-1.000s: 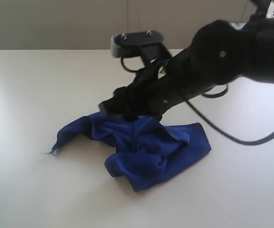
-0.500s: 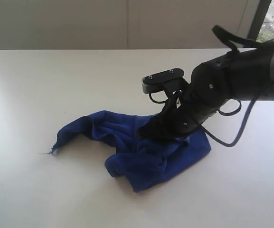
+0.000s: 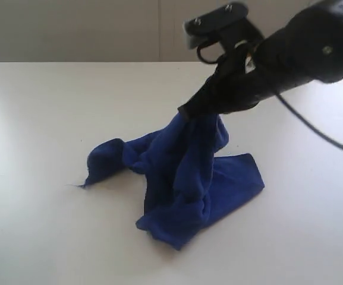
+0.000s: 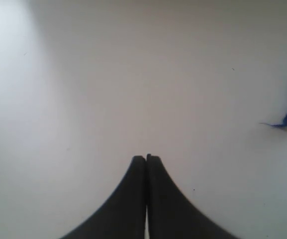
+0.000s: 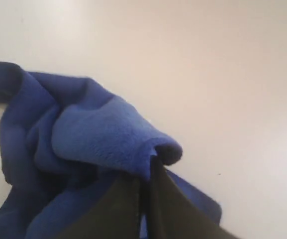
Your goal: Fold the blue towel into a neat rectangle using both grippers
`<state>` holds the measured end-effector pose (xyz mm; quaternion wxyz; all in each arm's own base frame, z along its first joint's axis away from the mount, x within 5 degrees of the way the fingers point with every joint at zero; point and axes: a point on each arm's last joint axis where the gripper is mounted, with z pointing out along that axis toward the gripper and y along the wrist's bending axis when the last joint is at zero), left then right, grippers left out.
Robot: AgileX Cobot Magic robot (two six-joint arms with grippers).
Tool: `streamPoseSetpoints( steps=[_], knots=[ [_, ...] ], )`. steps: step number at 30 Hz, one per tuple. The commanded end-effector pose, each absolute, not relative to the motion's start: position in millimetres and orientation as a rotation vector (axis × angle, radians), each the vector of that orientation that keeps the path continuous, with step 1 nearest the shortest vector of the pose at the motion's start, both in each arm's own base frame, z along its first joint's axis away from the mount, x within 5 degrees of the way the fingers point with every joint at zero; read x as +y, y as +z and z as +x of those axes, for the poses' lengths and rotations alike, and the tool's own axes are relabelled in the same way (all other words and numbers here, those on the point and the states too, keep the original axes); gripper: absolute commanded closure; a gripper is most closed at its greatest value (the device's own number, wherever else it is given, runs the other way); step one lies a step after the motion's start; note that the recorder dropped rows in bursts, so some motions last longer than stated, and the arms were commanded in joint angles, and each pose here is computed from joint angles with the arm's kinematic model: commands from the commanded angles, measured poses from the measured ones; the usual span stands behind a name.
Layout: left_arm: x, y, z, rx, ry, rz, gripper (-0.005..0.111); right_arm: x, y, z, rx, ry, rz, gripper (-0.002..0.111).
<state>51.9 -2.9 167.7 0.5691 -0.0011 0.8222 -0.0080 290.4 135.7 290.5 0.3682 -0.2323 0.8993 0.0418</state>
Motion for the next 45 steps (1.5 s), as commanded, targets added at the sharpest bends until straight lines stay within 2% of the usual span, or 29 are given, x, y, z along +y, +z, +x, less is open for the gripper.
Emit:
streamPoseSetpoints(
  steps=[1, 9, 17, 21, 24, 27, 33, 35, 38, 40, 41, 42, 45],
  knots=[
    [-2.9, 166.7, 51.8, 1.928, -0.02, -0.007, 0.107, 117.6, 345.1, 260.4, 2.139, 0.038, -0.699, 0.108],
    [-2.9, 166.7, 51.8, 1.928, -0.02, -0.007, 0.107, 104.6, 387.3, 232.2, 1.917, -0.005, -0.752, 0.108],
    [-2.9, 166.7, 51.8, 1.928, -0.02, -0.007, 0.107, 102.7, 441.6, 231.5, 1.721, -0.056, -0.727, 0.108],
    [-2.9, 166.7, 51.8, 1.928, -0.02, -0.007, 0.107, 107.9, 451.3, 236.8, 1.757, -0.002, -0.716, 0.108],
    [-2.9, 166.7, 51.8, 1.928, -0.02, -0.007, 0.107, 120.5, 431.5, 246.5, 1.857, 0.054, -0.848, 0.108],
    [-2.9, 166.7, 51.8, 1.928, -0.02, -0.007, 0.107, 141.1, 397.4, 264.3, 1.962, 0.173, -0.987, 0.108],
    [-2.9, 166.7, 51.8, 1.928, -0.02, -0.007, 0.107, 192.8, 305.5, 307.3, 2.204, 0.37, -1.12, 0.108],
    [-2.9, 166.7, 51.8, 1.928, -0.02, -0.007, 0.107, 210.5, 278.4, 310.8, 2.256, 0.388, -1.184, 0.101],
    [-2.9, 166.7, 51.8, 1.928, -0.02, -0.007, 0.107, 229.8, 248.8, 313.9, 2.295, 0.394, -1.23, 0.078],
    [-2.9, 166.7, 51.8, 1.928, -0.02, -0.007, 0.107, 235.4, 242.1, 315.3, 2.287, 0.387, -1.236, 0.06],
    [-2.9, 166.7, 51.8, 1.928, -0.02, -0.007, 0.107, 236.2, 242.5, 315.2, 2.282, 0.385, -1.233, 0.056],
    [-2.9, 166.7, 51.8, 1.928, -0.02, -0.007, 0.107, 236.2, 246.1, 314.4, 2.275, 0.388, -1.219, 0.052],
    [-2.9, 166.7, 51.8, 1.928, -0.02, -0.007, 0.107, 225.1, 263.2, 313.6, 2.275, 0.329, -1.154, 0.053]
  ],
)
